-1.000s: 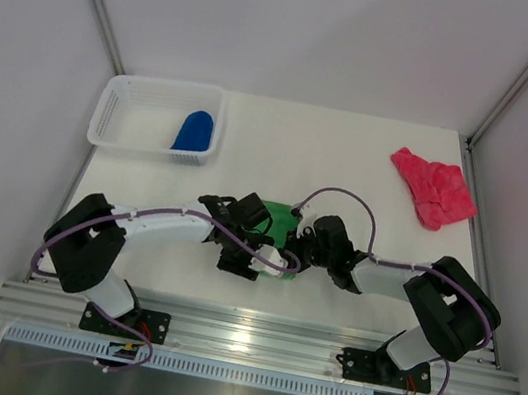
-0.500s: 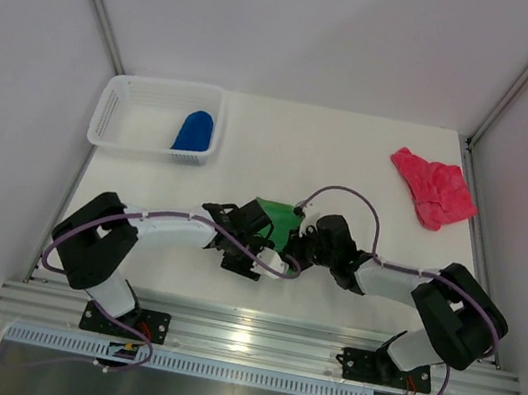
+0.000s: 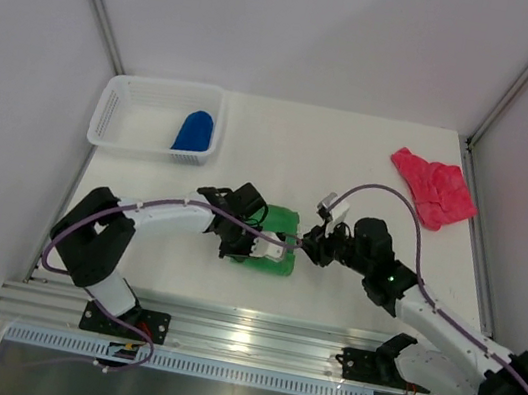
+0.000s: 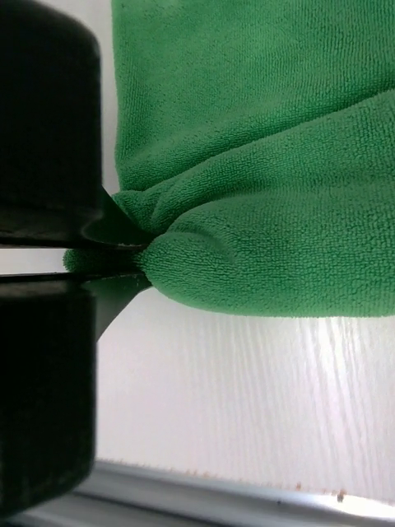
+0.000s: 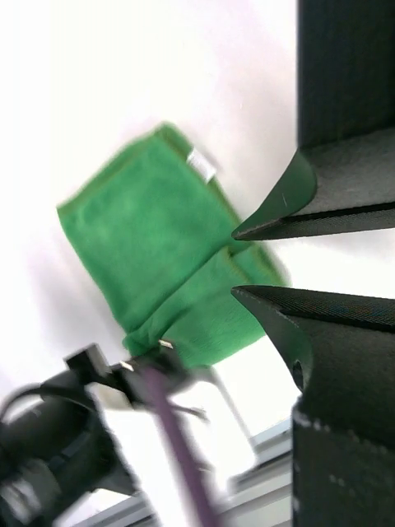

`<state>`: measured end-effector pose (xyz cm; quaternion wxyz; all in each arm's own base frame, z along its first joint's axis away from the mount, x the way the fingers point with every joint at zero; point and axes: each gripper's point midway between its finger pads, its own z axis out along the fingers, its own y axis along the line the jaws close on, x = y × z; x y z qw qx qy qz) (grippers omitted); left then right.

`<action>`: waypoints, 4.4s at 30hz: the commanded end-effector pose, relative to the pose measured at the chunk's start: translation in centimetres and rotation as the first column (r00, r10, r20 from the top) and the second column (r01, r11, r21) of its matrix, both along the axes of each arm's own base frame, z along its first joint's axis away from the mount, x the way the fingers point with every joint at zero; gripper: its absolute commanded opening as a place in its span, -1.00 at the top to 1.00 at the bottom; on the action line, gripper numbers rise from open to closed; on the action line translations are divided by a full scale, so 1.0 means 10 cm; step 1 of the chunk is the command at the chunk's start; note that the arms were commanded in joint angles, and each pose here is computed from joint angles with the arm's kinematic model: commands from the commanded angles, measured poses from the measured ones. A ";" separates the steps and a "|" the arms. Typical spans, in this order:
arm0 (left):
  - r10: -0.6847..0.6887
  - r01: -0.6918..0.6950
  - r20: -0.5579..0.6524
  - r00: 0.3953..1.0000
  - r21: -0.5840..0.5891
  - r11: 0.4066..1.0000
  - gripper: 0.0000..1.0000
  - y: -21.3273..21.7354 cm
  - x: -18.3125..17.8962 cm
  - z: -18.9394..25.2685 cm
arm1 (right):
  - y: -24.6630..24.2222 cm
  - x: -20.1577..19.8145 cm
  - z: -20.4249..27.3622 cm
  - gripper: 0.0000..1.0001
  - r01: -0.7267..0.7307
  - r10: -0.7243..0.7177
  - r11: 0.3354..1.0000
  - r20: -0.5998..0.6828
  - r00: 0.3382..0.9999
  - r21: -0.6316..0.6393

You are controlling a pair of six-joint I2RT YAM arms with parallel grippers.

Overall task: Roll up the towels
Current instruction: Roll the towel

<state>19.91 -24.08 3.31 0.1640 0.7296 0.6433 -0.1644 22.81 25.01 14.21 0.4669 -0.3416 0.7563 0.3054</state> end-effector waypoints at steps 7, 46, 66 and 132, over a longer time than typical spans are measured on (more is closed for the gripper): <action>-0.054 0.002 -0.481 0.875 -0.107 0.994 0.99 0.08 -0.57 0.58 | -0.08 -0.52 0.29 0.19 -0.309 0.305 0.950 0.346 0.887 -0.047; 0.282 -0.302 -0.601 0.748 0.070 0.951 0.70 0.12 0.19 0.08 | 0.56 -0.33 -0.34 -0.30 -0.576 0.576 0.817 -0.022 0.817 0.007; 0.231 -0.287 -0.574 0.785 -0.006 0.958 0.00 0.14 0.11 0.32 | 0.56 -0.26 -0.73 1.00 -0.398 0.403 0.913 -0.346 0.848 0.087; -0.107 0.108 -0.016 0.994 0.070 0.992 -0.36 0.17 -0.43 -0.23 | 0.20 0.02 -0.78 0.19 -0.026 -0.020 0.997 -0.542 0.840 -0.077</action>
